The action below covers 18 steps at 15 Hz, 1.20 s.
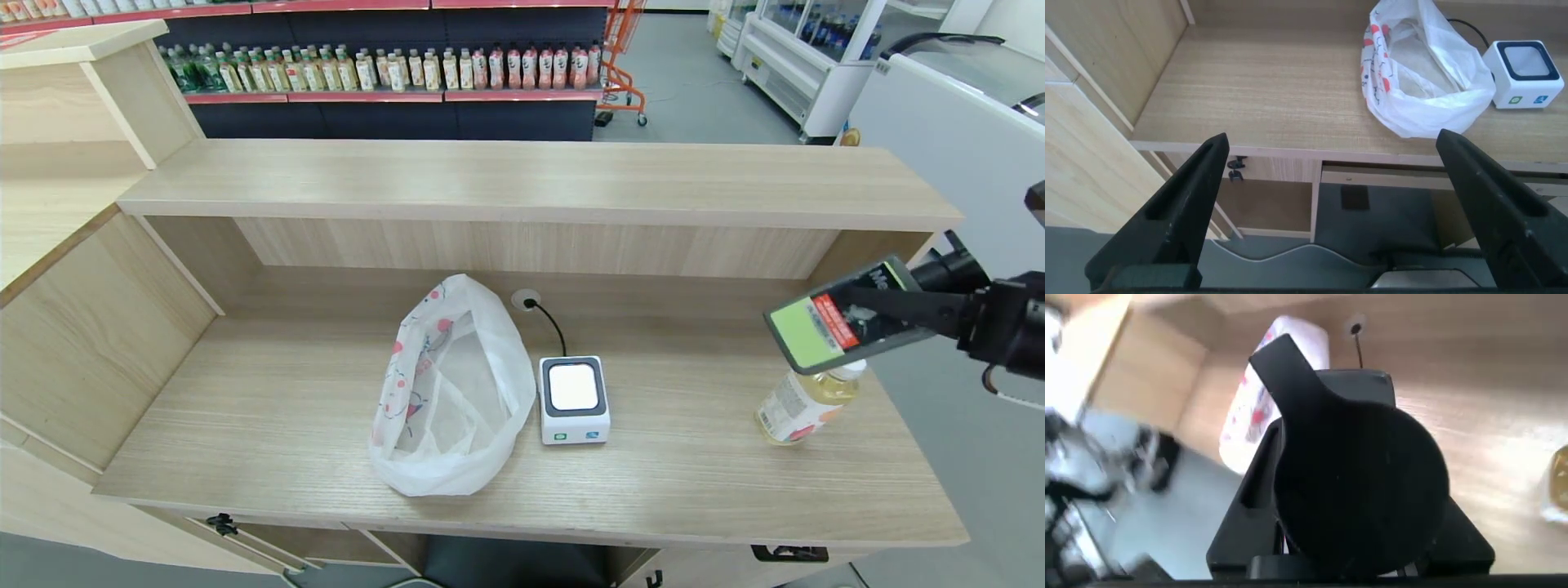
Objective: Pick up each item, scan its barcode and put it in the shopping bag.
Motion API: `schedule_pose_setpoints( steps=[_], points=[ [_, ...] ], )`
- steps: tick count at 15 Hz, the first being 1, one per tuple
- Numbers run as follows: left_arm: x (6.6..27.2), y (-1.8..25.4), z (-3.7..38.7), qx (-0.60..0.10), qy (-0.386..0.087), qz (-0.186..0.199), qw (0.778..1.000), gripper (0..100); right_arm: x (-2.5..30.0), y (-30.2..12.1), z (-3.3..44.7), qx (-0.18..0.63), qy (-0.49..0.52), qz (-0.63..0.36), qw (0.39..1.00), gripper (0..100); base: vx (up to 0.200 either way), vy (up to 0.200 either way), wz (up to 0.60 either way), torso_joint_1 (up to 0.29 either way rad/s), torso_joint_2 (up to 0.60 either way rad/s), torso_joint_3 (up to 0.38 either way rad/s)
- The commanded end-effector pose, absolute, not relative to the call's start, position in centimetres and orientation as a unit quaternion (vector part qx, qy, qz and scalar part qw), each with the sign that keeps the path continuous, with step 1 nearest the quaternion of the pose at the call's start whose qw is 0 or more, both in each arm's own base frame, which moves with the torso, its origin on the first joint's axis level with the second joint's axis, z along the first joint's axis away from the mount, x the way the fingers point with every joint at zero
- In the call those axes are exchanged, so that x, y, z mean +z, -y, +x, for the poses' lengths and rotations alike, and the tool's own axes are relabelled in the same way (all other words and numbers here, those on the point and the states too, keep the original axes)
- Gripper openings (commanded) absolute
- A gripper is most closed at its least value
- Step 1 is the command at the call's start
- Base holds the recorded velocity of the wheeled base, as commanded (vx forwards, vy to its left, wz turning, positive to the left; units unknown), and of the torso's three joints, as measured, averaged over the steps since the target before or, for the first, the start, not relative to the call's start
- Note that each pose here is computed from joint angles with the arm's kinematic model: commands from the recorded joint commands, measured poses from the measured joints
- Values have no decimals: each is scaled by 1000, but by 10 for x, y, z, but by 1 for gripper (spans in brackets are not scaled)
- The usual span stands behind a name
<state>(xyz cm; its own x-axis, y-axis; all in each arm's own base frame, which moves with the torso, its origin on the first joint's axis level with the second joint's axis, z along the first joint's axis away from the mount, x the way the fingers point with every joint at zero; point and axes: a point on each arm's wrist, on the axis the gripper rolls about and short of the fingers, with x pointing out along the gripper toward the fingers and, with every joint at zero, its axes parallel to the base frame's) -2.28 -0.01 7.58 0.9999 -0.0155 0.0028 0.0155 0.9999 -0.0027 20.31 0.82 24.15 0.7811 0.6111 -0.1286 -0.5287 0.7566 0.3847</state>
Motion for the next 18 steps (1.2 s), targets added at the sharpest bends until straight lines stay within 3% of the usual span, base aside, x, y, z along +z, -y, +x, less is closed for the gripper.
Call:
schedule_pose_setpoints(
  steps=[1,5,16,18],
  points=[
    [76,0,-23,-8,2,-2,1000,100,217,-29,237,259,-184,258,912,0,0,0,0,0,0,0],
    [76,0,-23,-8,1,-2,1000,100,204,-52,244,276,-233,304,882,0,0,0,0,0,0,0],
    [76,0,-23,-8,2,-2,1000,100,182,-81,233,300,-258,241,886,0,0,0,0,0,0,0],
    [76,0,-23,-8,1,-2,1000,100,180,-82,238,300,-253,239,888,0,0,200,0,-5,0,2]
  ],
)
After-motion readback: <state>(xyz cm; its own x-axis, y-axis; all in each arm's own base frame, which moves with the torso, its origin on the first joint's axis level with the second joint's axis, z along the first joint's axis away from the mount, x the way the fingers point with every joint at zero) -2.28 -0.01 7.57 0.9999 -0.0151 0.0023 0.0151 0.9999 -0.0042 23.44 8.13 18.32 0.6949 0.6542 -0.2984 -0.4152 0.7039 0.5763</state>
